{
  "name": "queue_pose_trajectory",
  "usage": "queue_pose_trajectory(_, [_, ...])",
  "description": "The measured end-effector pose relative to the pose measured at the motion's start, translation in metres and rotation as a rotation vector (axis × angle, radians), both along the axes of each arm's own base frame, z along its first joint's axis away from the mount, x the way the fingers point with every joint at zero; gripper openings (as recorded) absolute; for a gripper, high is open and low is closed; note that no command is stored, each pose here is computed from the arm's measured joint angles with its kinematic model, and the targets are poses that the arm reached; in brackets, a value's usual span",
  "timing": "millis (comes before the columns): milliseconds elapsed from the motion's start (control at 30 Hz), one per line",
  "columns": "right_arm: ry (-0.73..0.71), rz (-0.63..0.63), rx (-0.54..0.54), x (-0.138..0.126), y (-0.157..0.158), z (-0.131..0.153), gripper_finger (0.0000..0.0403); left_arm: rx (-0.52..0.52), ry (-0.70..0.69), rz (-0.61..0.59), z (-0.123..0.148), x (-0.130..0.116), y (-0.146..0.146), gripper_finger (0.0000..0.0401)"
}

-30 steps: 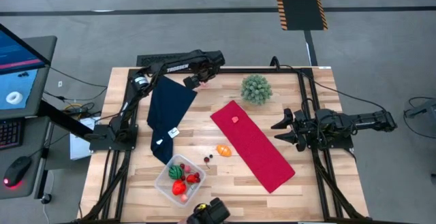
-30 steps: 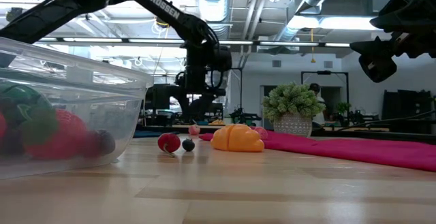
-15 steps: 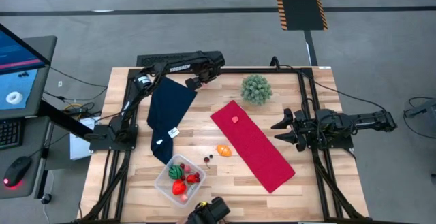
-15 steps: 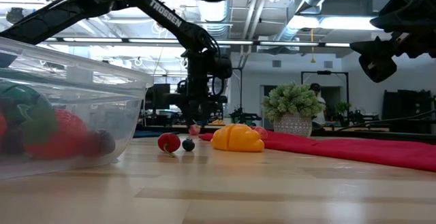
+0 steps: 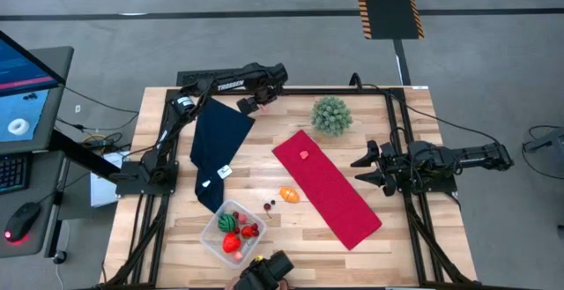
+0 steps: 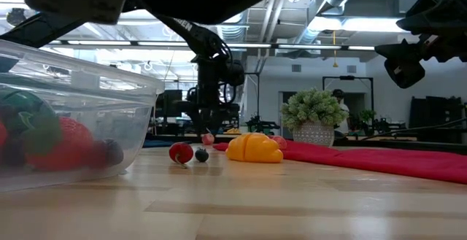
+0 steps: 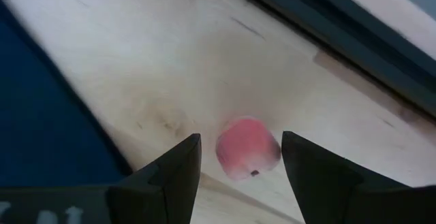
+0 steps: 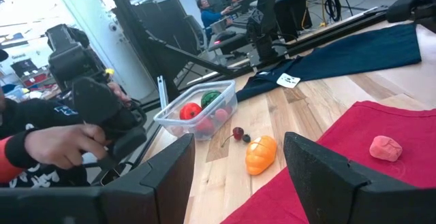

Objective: Pick and placing Produce into tupperware
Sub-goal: Put the peach into the transparent bin

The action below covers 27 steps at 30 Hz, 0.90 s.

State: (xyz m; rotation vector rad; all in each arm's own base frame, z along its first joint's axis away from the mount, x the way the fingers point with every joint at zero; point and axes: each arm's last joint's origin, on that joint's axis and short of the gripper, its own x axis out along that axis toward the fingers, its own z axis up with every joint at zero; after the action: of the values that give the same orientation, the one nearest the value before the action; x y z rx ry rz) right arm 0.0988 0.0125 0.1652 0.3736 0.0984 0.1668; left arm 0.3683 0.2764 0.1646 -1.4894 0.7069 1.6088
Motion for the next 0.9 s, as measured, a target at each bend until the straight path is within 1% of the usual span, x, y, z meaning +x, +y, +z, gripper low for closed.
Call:
queue_pose_trajectory(167, [0.0, 0.0, 0.0, 0.0, 0.0, 0.0, 0.0249, -0.037, -0.026, -0.025, -0.0001, 0.0012, -0.0013, 0.0194])
queue_pose_trajectory(300, [0.0, 0.0, 0.0, 0.0, 0.0, 0.0, 0.0249, -0.039, -0.026, -0.026, -0.0002, 0.0011, -0.0015, 0.0191])
queue_pose_trajectory(400, [0.0, 0.0, 0.0, 0.0, 0.0, 0.0, 0.0249, -0.044, -0.016, -0.025, -0.0003, 0.0001, -0.0019, 0.0173])
queue_pose_trajectory(633, [0.0, 0.0, 0.0, 0.0, 0.0, 0.0, 0.0249, -0.04, -0.014, -0.023, -0.0001, 0.0001, -0.0019, 0.011])
queue_pose_trajectory(733, [0.0, 0.0, 0.0, 0.0, 0.0, 0.0, 0.0249, -0.039, -0.013, -0.021, -0.0001, 0.0001, -0.0019, 0.0098])
queue_pose_trajectory(900, [0.0, 0.0, 0.0, 0.0, 0.0, 0.0, 0.0249, -0.04, -0.013, -0.02, -0.0001, 0.0, -0.002, 0.0096])
